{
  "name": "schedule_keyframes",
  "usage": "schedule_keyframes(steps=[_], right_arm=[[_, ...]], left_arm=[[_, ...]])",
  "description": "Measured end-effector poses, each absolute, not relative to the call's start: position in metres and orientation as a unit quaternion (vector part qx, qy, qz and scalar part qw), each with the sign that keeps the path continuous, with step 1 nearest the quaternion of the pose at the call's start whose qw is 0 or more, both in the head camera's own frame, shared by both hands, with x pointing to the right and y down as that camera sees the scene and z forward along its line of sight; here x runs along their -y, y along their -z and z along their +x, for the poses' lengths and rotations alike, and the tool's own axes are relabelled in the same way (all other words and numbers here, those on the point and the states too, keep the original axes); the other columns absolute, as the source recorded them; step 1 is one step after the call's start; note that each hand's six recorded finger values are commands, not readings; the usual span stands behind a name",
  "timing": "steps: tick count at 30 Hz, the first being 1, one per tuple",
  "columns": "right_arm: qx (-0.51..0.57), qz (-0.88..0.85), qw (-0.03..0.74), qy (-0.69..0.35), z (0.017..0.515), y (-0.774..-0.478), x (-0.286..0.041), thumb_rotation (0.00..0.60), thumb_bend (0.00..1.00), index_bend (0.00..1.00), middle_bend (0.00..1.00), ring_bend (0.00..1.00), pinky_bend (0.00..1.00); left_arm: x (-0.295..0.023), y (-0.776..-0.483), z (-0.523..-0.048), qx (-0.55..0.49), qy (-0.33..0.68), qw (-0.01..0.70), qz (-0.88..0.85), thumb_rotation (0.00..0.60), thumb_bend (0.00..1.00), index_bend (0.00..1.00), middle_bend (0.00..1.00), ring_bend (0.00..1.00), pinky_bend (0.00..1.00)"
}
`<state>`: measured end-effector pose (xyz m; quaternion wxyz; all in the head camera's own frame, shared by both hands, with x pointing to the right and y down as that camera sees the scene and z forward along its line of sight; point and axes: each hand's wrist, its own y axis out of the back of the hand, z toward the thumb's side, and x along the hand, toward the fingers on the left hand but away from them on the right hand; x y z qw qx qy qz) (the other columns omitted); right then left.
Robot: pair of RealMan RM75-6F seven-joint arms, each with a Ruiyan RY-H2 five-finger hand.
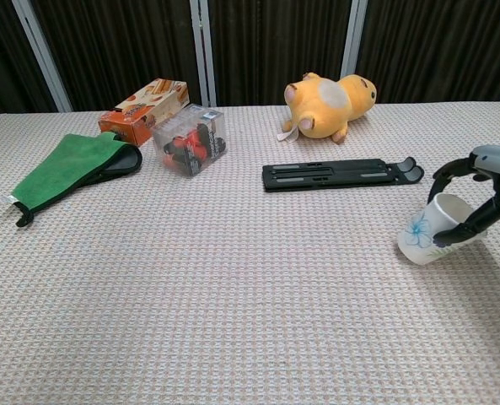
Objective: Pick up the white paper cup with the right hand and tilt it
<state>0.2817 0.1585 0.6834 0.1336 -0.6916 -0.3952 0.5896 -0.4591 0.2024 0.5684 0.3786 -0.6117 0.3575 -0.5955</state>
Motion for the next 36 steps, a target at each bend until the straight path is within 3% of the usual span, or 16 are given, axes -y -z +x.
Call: schedule_keyframes(steps=[5,11,15,21,36], right_arm=[[0.387,-0.675,0.147,-0.611,0.296,-0.688,-0.157,0.6,0.2,0.43,0.12,0.0,0.0],[0.383,-0.657,0.158,-0.63,0.306,-0.687,-0.156,0.6,0.2,0.25,0.03,0.0,0.0],[0.377,-0.653,0.18,-0.631,0.303,-0.682,-0.155,0.6,0.2,0.21,0.02,0.0,0.0],[0.359,-0.657,0.192,-0.634,0.291,-0.682,-0.16,0.6,0.2,0.23,0.02,0.0,0.0],[0.344,-0.64,0.211,-0.654,0.279,-0.698,-0.167,0.6,0.2,0.4,0.1,0.0,0.0]], left_arm=[[-0.202,-0.568,-0.459,-0.358,0.596,0.379,-0.611,0.6,0.0,0.0,0.0,0.0,0.0],[-0.202,-0.568,-0.459,-0.357,0.596,0.379,-0.612,0.6,0.0,0.0,0.0,0.0,0.0],[-0.202,-0.568,-0.459,-0.358,0.595,0.379,-0.612,0.6,0.0,0.0,0.0,0.0,0.0],[-0.202,-0.568,-0.459,-0.358,0.595,0.378,-0.612,0.6,0.0,0.0,0.0,0.0,0.0],[-0.202,-0.568,-0.459,-0.358,0.593,0.376,-0.615,0.6,0.0,0.0,0.0,0.0,0.0]])
